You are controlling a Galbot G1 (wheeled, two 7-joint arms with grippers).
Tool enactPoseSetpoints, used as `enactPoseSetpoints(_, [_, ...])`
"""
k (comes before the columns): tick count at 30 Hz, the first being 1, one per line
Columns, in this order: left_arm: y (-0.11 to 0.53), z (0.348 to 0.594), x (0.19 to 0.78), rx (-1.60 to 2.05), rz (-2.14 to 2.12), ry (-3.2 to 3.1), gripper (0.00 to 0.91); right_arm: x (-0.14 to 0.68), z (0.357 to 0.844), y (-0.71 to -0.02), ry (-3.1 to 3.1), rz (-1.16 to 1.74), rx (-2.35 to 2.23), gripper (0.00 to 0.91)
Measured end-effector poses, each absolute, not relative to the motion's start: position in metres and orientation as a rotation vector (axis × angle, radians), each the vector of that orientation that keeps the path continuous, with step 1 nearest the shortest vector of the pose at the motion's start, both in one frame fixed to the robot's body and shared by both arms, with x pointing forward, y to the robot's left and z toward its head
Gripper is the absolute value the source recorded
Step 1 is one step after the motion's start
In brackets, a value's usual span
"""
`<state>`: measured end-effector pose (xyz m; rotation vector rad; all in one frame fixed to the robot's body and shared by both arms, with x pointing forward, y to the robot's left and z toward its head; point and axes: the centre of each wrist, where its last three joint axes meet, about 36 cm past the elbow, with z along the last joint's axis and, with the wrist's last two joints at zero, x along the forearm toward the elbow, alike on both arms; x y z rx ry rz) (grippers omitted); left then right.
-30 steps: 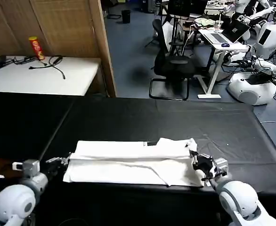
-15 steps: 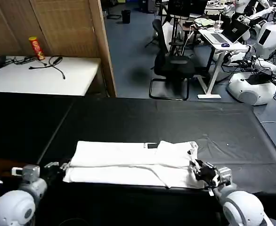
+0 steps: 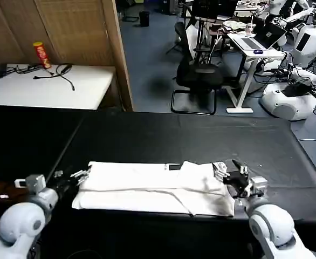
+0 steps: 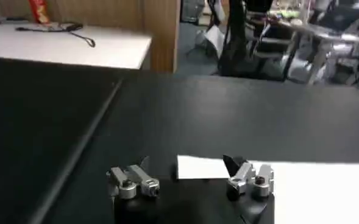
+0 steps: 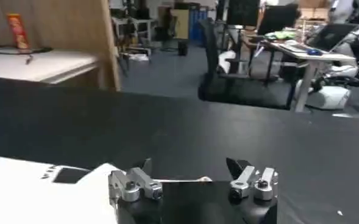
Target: Fold and organize the clothes.
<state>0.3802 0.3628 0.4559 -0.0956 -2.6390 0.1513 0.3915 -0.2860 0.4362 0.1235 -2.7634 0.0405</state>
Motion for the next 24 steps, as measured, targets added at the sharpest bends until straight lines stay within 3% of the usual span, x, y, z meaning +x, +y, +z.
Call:
enactPoseSetpoints(6, [0.364, 0.436, 0.396, -0.123, 0.216, -2.609, 0.878, 0.397, 0.422, -0.286, -2.736, 0.018, 0.090, 0.868])
enactPoseSetpoints(9, [0.364, 0.429, 0.400, -0.118, 0.230, -2.598, 0.878, 0.398, 0.417, -0.286, -2.730, 0.011, 0.082, 0.712])
enactPoseSetpoints(10, [0.364, 0.427, 0.402, -0.116, 0.234, -2.595, 0.722, 0.399, 0.416, -0.286, -2.731, 0.007, 0.079, 0.653])
enactPoseSetpoints(11, [0.364, 0.425, 0.404, -0.112, 0.239, -2.594, 0.673, 0.400, 0.414, -0.287, -2.734, 0.002, 0.077, 0.585])
enactPoseSetpoints(13, [0.364, 0.423, 0.406, -0.112, 0.249, -2.598, 0.478, 0.402, 0.411, -0.287, -2.738, -0.007, 0.073, 0.390])
enactPoseSetpoints(14, [0.364, 0.422, 0.407, -0.113, 0.257, -2.600, 0.263, 0.403, 0.409, -0.287, -2.736, -0.012, 0.070, 0.283])
enactPoseSetpoints(15, [0.364, 0.420, 0.408, -0.114, 0.262, -2.599, 0.176, 0.403, 0.406, -0.288, -2.733, -0.015, 0.068, 0.234])
enactPoseSetpoints(16, [0.364, 0.419, 0.409, -0.116, 0.265, -2.596, 0.146, 0.404, 0.404, -0.288, -2.728, -0.018, 0.065, 0.156])
enactPoseSetpoints(18, [0.364, 0.416, 0.409, -0.118, 0.270, -2.592, 0.029, 0.404, 0.400, -0.287, -2.721, -0.022, 0.062, 0.107])
enactPoseSetpoints(24, [0.362, 0.408, 0.414, -0.111, 0.253, -2.593, 0.000, 0.404, 0.394, -0.285, -2.726, -0.029, 0.054, 0.068])
